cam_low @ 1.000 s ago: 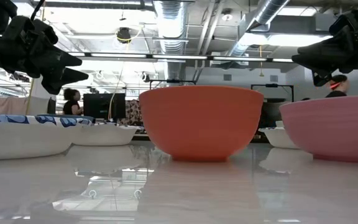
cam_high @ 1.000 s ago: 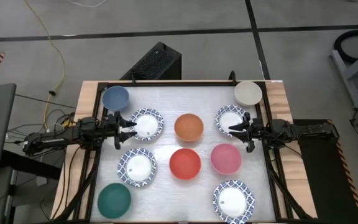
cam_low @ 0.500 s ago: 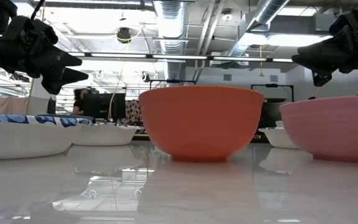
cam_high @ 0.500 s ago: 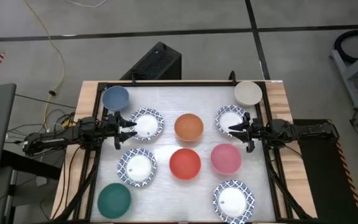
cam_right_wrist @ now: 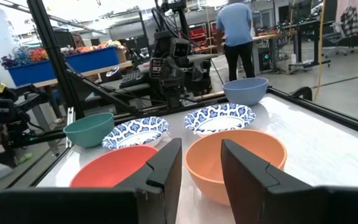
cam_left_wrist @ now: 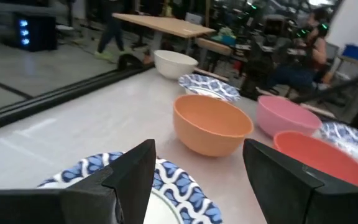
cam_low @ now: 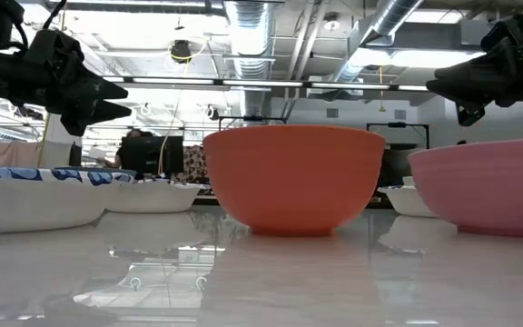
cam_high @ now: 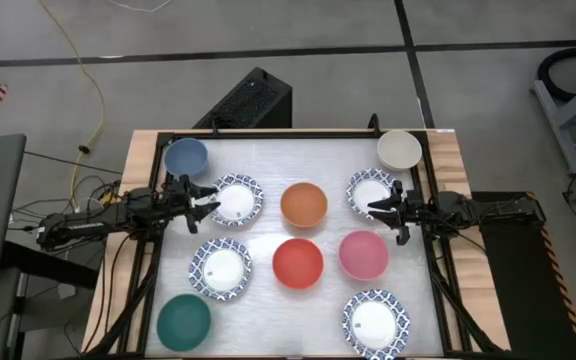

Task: Nest bowls inside each other
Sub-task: Stack the top right white patterned bowl on top of the other middle white patterned bowl

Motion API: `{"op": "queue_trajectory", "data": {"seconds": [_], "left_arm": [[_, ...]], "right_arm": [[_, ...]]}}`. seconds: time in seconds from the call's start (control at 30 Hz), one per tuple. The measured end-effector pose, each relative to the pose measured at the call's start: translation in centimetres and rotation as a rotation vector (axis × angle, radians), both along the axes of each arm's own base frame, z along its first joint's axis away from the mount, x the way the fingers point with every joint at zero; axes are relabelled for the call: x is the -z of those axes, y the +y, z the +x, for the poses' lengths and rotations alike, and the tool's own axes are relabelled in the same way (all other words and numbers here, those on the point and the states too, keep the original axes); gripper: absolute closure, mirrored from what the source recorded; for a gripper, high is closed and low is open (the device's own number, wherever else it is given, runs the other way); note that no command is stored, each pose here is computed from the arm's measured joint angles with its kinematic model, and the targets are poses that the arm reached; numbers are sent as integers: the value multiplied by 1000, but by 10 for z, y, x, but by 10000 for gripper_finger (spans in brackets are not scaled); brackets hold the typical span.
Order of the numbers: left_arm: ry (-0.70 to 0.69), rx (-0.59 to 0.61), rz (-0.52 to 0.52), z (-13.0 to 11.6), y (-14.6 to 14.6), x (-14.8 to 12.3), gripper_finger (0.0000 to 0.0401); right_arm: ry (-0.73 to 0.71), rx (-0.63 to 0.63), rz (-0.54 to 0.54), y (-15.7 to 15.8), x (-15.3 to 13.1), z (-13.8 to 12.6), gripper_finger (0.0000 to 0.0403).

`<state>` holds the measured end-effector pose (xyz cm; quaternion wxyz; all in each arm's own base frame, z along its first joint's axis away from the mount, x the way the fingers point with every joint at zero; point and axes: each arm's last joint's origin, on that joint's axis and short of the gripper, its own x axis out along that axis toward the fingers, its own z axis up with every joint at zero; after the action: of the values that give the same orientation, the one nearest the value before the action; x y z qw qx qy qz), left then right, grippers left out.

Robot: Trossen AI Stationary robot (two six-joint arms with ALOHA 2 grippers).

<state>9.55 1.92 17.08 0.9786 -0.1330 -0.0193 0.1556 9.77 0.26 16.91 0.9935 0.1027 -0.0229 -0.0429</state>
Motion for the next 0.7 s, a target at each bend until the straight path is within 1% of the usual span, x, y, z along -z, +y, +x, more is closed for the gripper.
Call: {"op": "queue_trajectory", "data": {"seconds": [0.07,0.13,0.23,0.33,0.57,0.63,0.7], "left_arm": [[-16,-1,-43,0,0,0,169],[-26,-1,-58,0,0,-1,169],[-35,-1,-86,0,0,-1,169],[-39,0,-87,0,0,-1,169],[-61,-7,-90,0,0,-3,169],[-99,-2,-123,0,0,-5,169],[-160,30,-134,0,-1,-11,169]], "right_arm": [[-11,1,1,0,-1,0,269],[-31,1,3,0,-3,0,269],[-108,-1,35,0,-10,-1,269],[-162,-6,75,0,-15,-2,269],[-242,-8,78,0,-22,-4,269],[-243,-7,73,0,-23,-4,269],[-246,-5,59,0,-23,-4,269]]}}
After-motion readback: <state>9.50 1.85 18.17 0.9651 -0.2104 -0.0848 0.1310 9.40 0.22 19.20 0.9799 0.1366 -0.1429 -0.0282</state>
